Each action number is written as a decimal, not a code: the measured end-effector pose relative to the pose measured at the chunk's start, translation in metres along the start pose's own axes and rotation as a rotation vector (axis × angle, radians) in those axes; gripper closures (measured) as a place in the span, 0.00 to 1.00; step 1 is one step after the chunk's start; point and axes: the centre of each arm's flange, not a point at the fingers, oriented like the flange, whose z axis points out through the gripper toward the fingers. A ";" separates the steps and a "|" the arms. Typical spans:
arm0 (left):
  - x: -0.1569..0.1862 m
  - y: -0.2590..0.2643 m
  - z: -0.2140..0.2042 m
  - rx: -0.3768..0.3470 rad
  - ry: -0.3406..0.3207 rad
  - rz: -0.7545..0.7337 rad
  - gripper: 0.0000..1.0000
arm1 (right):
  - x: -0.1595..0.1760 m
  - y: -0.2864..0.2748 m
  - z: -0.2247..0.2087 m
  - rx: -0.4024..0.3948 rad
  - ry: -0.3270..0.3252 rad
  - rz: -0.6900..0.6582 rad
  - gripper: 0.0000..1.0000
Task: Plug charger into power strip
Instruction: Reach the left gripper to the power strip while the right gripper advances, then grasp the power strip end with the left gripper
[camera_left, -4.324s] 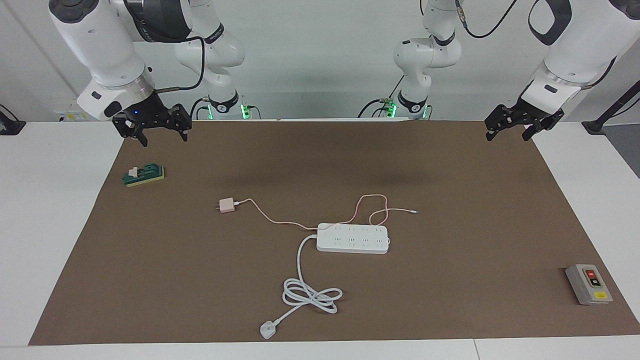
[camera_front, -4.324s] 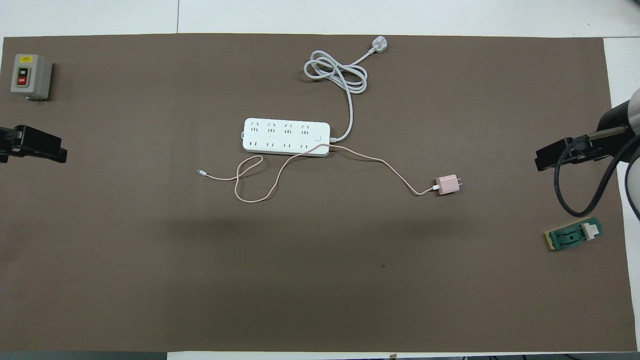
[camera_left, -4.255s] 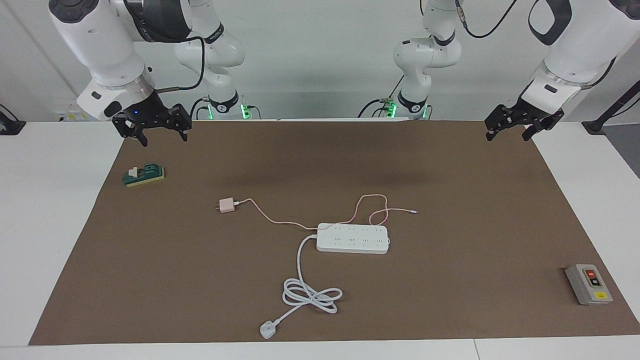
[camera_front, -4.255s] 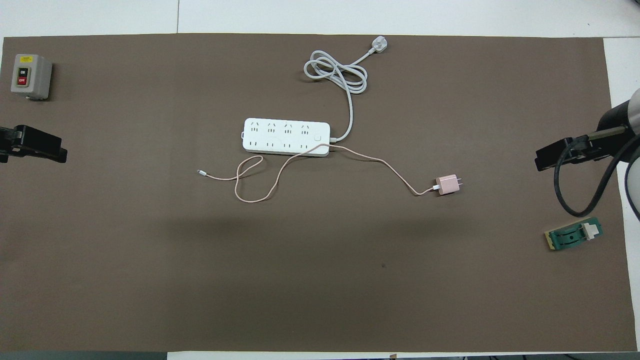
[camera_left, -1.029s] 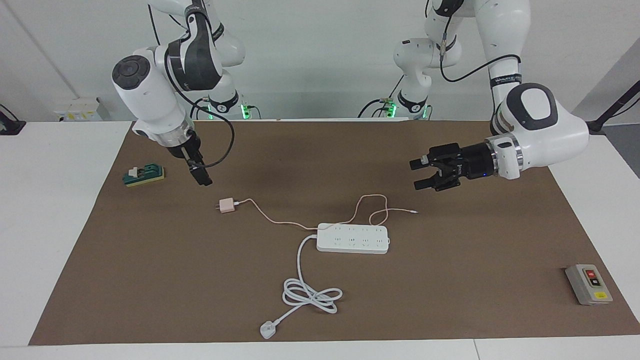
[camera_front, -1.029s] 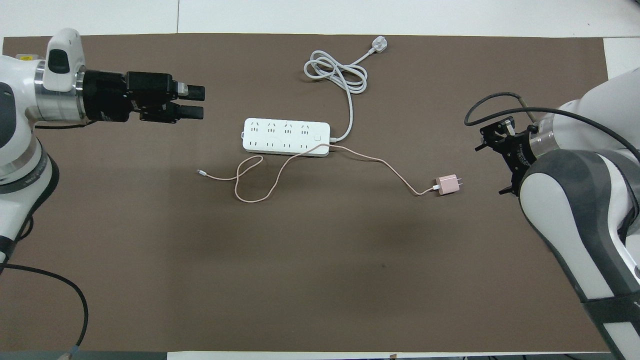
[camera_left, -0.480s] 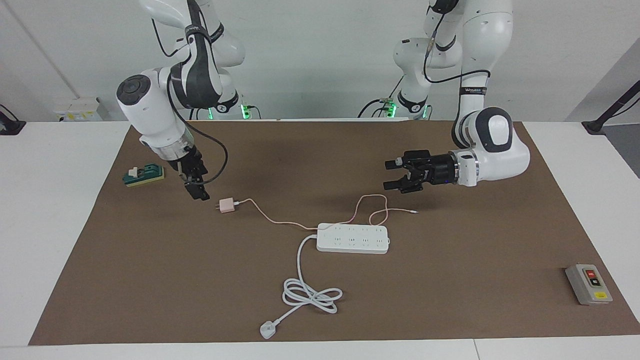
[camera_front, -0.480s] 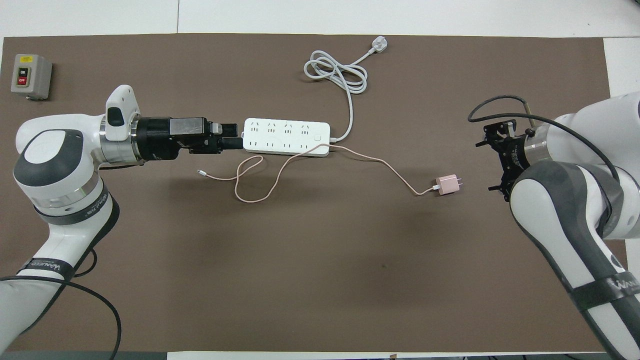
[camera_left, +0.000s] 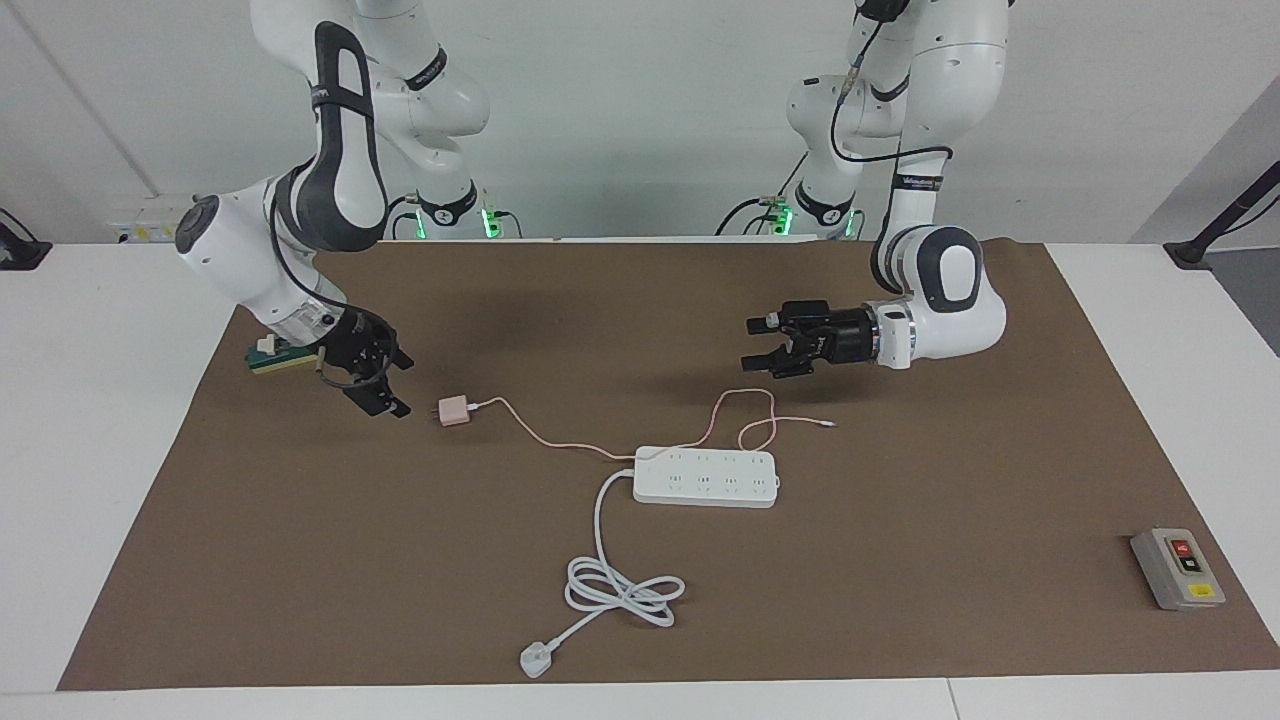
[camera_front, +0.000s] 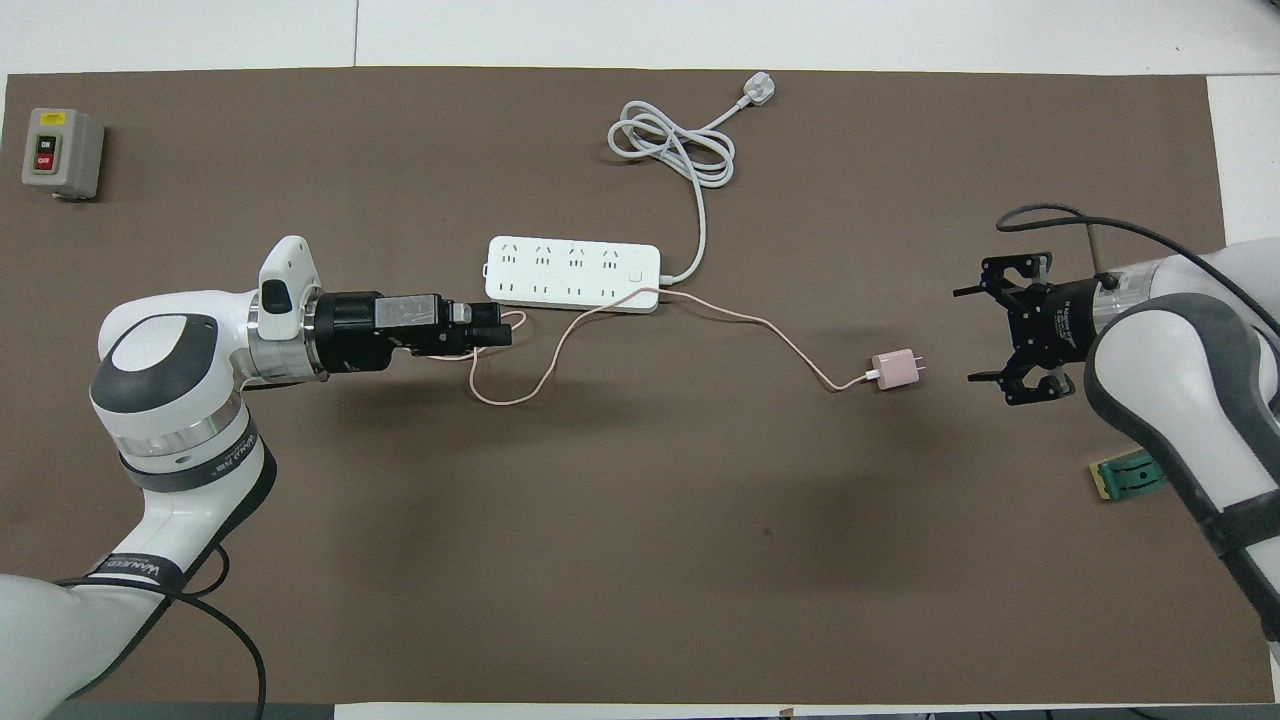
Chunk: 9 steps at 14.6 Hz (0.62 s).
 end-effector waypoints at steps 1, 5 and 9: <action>-0.002 -0.002 0.001 -0.010 0.005 -0.004 0.00 | 0.003 0.001 0.005 0.007 -0.025 0.008 0.00; -0.009 -0.006 0.016 -0.039 0.006 0.001 0.00 | 0.007 0.004 0.019 0.024 -0.116 0.060 0.00; -0.014 -0.016 0.032 -0.070 0.011 0.004 0.00 | -0.004 0.005 0.030 -0.008 -0.142 0.058 0.00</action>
